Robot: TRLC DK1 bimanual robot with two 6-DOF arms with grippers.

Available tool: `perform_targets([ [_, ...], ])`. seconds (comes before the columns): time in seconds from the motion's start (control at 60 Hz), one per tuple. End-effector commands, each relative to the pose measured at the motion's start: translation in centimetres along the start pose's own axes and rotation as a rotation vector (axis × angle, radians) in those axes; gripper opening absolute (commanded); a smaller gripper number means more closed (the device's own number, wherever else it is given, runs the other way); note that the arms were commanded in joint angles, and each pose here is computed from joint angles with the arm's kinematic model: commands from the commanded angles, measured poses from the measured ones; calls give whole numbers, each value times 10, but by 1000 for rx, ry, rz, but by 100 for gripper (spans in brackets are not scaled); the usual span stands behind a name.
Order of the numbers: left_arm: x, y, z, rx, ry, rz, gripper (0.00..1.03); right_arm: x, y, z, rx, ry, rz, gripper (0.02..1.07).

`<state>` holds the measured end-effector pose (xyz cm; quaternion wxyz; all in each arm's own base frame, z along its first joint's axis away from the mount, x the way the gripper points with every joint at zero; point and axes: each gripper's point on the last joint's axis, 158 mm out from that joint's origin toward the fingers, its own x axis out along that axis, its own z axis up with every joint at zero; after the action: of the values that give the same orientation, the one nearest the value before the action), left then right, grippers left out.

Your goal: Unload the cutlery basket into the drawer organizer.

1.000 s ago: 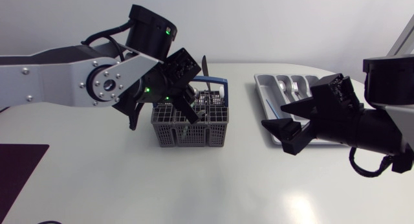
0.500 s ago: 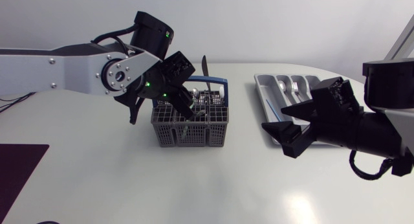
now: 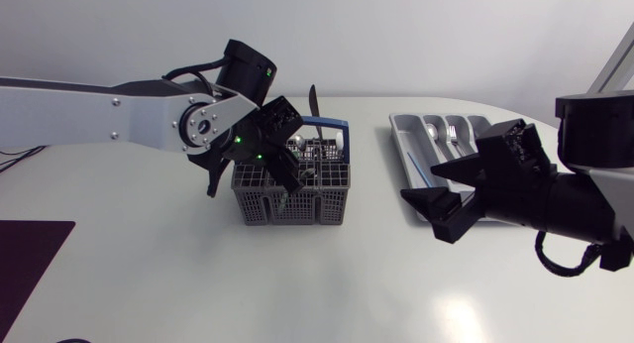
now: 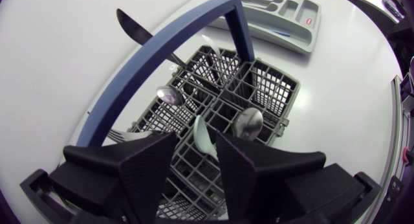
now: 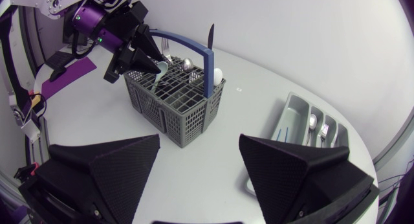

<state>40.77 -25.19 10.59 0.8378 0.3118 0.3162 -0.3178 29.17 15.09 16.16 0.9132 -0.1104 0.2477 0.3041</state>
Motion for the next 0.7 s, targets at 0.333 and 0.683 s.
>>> perform_targets([
  [0.333, 10, -1, 7, 6, -18, -32, 3, 2, 3, -12, -15, 21, 1, 91],
  [0.683, -21, 1, 20, 7, -84, -8, 3, 2, 4, -15, -16, 25, 4, 91],
])
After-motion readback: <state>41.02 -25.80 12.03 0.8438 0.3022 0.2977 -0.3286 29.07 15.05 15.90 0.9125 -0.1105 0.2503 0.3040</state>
